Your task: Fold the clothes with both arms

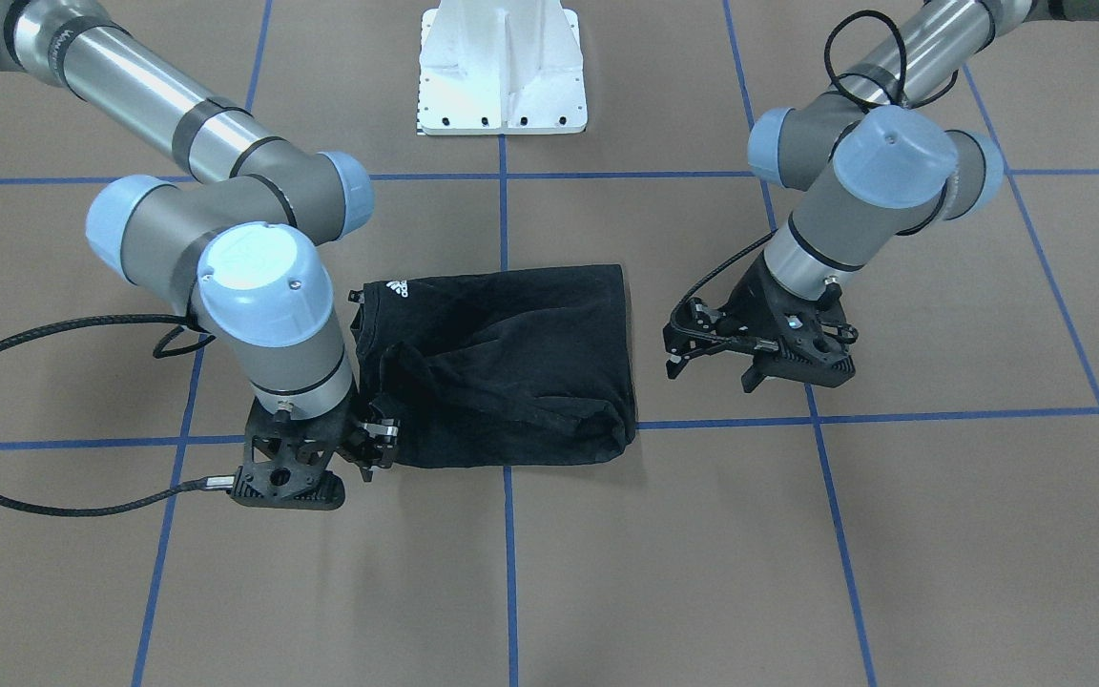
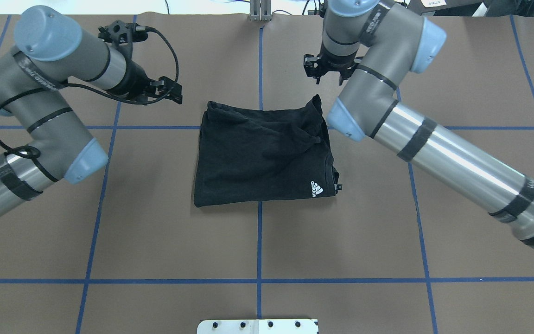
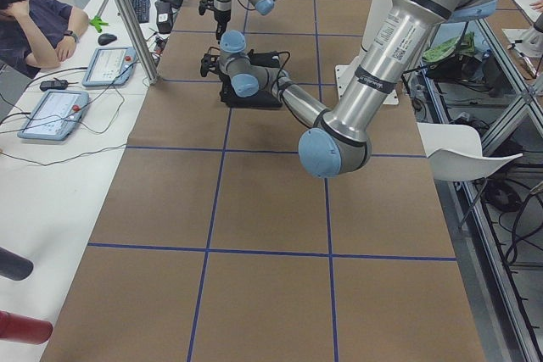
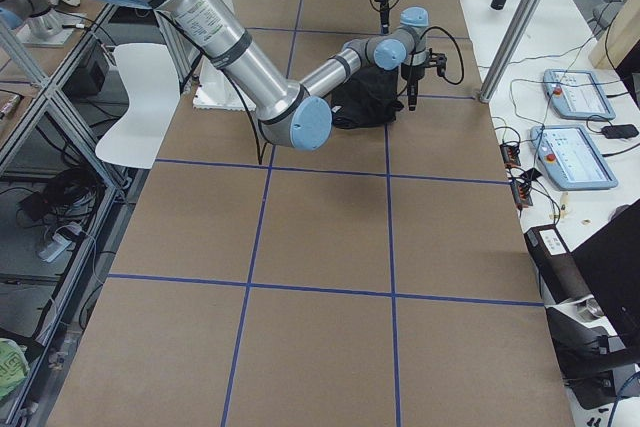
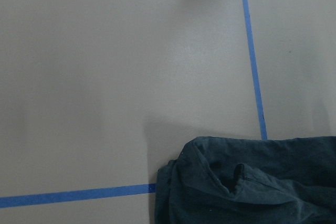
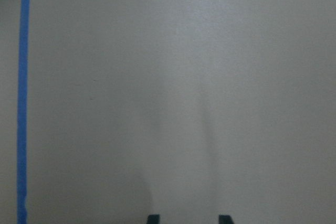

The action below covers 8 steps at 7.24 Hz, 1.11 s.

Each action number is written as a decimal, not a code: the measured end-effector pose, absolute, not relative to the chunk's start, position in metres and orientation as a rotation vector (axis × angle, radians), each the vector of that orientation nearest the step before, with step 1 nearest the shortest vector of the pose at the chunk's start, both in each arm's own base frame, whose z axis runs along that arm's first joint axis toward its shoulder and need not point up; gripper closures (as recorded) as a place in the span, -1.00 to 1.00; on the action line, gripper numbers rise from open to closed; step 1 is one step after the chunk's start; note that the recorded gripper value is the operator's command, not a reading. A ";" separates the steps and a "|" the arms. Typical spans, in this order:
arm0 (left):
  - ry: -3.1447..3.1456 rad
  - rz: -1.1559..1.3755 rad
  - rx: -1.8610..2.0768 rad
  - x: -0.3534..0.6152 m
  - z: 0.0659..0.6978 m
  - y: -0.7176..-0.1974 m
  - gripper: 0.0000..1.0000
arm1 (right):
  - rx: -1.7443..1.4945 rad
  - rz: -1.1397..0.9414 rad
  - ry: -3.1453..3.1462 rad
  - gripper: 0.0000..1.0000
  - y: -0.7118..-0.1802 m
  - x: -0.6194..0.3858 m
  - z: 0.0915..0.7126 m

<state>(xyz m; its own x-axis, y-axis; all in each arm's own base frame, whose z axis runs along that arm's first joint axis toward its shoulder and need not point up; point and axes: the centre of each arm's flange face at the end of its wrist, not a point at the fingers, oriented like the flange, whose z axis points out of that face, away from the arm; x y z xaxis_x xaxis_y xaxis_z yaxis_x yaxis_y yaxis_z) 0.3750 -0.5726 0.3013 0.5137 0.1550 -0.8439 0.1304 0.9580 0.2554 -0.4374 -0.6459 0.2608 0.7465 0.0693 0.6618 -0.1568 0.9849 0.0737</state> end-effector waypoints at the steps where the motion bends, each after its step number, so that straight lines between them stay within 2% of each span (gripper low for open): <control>1: 0.969 0.078 0.333 0.348 0.316 -0.576 -1.00 | 0.122 0.067 -0.705 -0.98 -0.633 -0.398 0.287; 4: 0.738 0.301 0.406 0.225 0.380 -0.589 -1.00 | 0.113 -0.112 -0.673 -0.98 -0.583 -0.259 0.391; 8: 0.682 0.310 0.301 0.059 0.494 -0.571 -1.00 | 0.100 -0.285 -0.682 -0.98 -0.525 -0.053 0.546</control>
